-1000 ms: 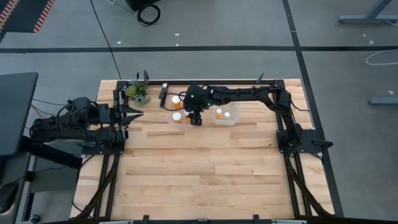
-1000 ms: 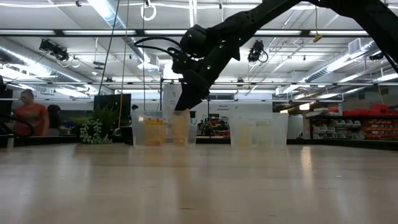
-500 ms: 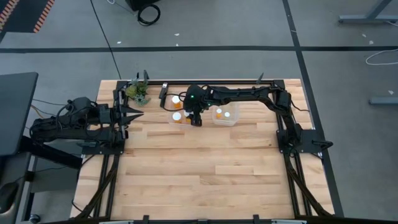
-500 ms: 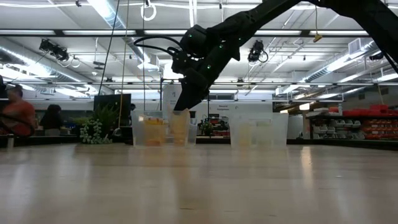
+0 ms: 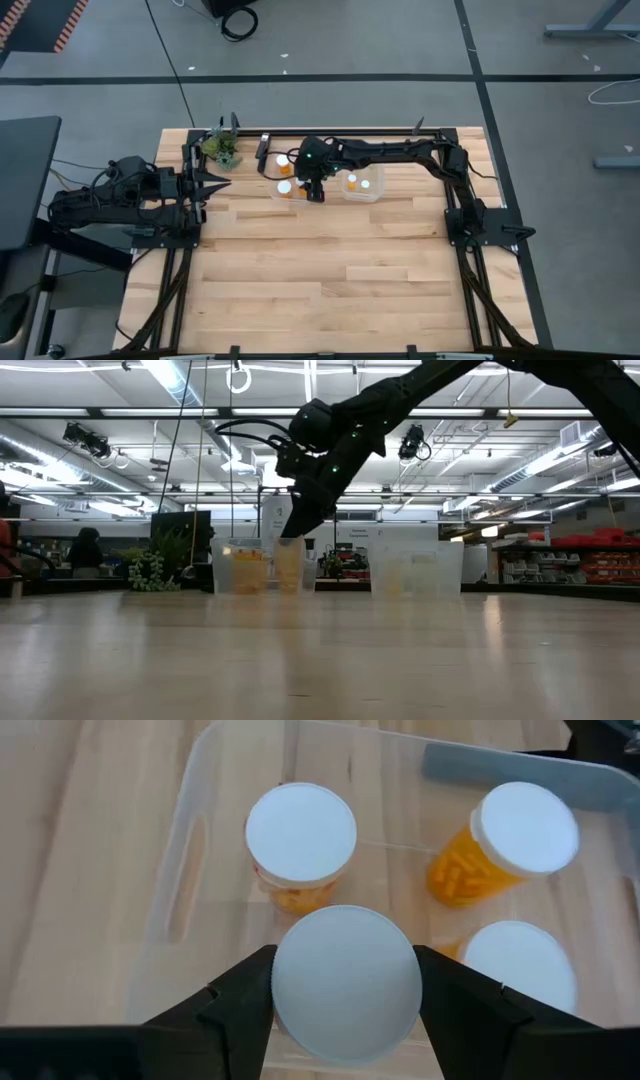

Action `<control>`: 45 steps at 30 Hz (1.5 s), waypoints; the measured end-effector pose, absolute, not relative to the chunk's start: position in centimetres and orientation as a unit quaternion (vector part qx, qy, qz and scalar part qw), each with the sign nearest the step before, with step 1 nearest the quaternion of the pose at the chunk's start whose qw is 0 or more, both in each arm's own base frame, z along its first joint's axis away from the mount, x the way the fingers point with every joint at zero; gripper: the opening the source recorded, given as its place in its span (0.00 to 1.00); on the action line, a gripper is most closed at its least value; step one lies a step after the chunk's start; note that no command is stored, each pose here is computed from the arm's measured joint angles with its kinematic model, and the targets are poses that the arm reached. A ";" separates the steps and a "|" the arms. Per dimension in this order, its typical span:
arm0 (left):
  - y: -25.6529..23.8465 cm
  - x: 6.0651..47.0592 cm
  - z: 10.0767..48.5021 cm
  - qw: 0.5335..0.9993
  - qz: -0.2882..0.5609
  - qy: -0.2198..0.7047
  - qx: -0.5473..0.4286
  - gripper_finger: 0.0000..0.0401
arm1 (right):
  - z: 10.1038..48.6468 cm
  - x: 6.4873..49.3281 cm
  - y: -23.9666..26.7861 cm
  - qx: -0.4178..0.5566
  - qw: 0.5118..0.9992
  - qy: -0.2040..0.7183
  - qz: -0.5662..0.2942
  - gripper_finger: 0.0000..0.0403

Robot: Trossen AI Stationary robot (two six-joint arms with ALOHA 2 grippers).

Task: Pick and place medicine bottles into bin by pill shape (circle, oval)
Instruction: Put the big orange pill bottle in the left transparent bin

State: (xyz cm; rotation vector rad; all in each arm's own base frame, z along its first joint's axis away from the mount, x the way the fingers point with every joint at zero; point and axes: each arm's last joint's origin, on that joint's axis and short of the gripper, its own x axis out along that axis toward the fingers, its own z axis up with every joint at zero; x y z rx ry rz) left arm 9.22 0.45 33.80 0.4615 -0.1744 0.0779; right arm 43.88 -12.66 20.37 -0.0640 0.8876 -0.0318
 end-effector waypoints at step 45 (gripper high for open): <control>0.5 9.2 33.8 0.969 0.038 -0.086 0.228 0.07 | 20.5 44.4 -11.6 -0.049 0.903 0.425 -0.026 0.57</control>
